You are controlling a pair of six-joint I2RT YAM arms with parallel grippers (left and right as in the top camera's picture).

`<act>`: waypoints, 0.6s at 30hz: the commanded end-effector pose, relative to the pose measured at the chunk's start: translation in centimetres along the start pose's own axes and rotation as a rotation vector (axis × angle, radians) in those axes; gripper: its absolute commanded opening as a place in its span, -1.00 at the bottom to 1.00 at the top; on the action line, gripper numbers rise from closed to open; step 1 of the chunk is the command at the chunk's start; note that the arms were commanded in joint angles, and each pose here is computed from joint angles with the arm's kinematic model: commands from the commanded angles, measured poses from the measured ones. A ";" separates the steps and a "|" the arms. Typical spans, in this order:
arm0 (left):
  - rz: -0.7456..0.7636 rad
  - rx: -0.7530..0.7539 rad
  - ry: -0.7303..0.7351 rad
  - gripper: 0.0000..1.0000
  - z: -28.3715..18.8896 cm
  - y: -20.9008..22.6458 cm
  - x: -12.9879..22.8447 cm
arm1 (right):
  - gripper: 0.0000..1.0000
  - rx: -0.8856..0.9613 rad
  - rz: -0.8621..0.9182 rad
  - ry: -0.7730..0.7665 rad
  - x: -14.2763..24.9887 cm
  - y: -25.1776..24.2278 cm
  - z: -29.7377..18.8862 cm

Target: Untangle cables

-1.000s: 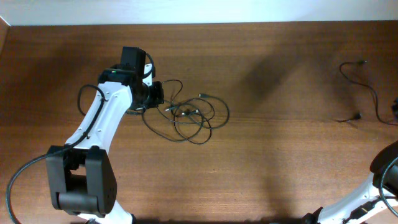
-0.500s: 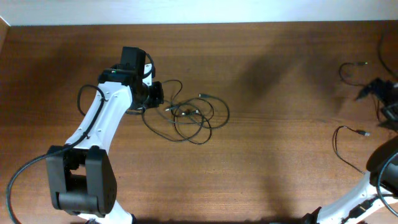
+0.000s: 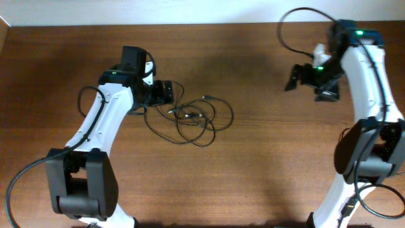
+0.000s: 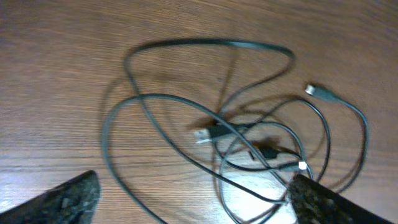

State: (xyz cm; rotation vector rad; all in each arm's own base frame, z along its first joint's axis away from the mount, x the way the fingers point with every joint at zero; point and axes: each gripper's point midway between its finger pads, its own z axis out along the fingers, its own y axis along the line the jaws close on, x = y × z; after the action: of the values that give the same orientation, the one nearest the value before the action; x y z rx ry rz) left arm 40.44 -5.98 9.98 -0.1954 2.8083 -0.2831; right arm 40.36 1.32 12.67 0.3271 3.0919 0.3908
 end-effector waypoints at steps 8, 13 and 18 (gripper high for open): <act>-0.194 -0.181 -0.010 -1.00 -1.6 7.9 -0.4 | 0.98 -0.108 -0.389 0.019 2.8 11.8 3.0; -0.273 -0.207 0.008 -1.00 -2.0 10.6 0.1 | 1.00 -0.273 -0.576 0.021 5.1 18.2 3.6; -0.346 -0.225 0.046 -0.98 -1.8 12.2 1.5 | 0.93 -0.337 -0.738 -0.099 5.8 25.1 4.3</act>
State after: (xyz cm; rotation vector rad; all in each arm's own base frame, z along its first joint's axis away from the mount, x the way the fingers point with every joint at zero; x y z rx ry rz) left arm 37.81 5.50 9.01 -0.6849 2.8328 -0.0626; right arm 40.60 23.65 14.81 -0.6283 2.7775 0.7338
